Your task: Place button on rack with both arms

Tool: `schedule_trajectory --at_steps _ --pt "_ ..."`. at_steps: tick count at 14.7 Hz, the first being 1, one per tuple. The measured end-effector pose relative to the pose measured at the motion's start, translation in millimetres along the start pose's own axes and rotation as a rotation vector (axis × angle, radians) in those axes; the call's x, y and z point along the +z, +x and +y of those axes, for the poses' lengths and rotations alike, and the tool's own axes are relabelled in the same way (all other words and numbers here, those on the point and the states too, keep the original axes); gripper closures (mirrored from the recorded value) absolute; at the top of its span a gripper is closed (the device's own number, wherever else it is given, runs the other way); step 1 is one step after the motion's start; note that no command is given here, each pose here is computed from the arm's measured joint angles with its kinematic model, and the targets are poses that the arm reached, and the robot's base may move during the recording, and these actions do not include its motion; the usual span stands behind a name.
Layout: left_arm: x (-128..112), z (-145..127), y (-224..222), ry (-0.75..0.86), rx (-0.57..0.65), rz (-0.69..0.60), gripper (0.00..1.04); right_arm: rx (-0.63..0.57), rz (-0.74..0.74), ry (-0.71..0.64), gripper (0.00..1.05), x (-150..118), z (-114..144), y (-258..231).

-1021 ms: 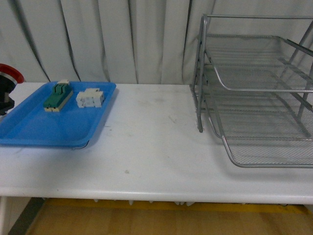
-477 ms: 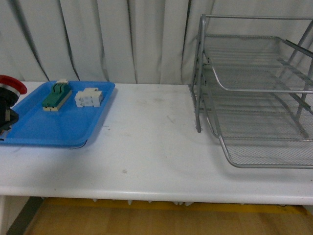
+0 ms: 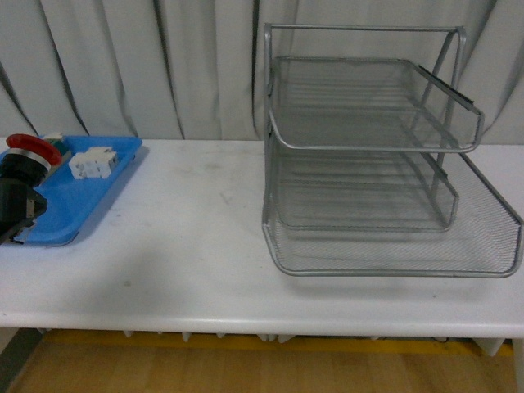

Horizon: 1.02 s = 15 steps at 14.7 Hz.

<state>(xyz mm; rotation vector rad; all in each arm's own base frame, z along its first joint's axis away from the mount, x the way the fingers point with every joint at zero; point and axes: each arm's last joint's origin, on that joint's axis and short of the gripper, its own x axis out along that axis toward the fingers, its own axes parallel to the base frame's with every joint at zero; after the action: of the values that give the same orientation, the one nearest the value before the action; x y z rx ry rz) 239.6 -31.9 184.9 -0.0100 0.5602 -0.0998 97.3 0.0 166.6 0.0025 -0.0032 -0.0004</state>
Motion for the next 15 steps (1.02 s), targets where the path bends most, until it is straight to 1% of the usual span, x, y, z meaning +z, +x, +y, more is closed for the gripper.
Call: schedule_trajectory --at_steps 7,9,10,12,13,14,15 --pt "-3 -8 1 0.016 -0.019 0.008 0.69 0.000 -0.002 0.000 0.06 0 0 0" --pt "2 -19 3 0.024 -0.047 0.007 0.69 -0.003 -0.002 0.000 0.06 0 0 0" --pt "17 -35 14 0.045 -0.056 0.004 0.69 -0.003 0.000 0.000 0.06 0 0 0" --pt "46 -72 31 0.069 -0.135 -0.027 0.69 -0.003 -0.001 0.000 0.06 0 0 0" --pt "52 -91 40 0.085 -0.168 -0.015 0.69 -0.003 -0.001 0.000 0.06 0 0 0" --pt "53 -114 50 0.108 -0.215 0.015 0.69 -0.003 -0.001 0.000 0.06 0 0 0" --pt "52 -129 58 0.129 -0.239 0.040 0.69 -0.003 -0.001 0.000 0.06 0 0 0"
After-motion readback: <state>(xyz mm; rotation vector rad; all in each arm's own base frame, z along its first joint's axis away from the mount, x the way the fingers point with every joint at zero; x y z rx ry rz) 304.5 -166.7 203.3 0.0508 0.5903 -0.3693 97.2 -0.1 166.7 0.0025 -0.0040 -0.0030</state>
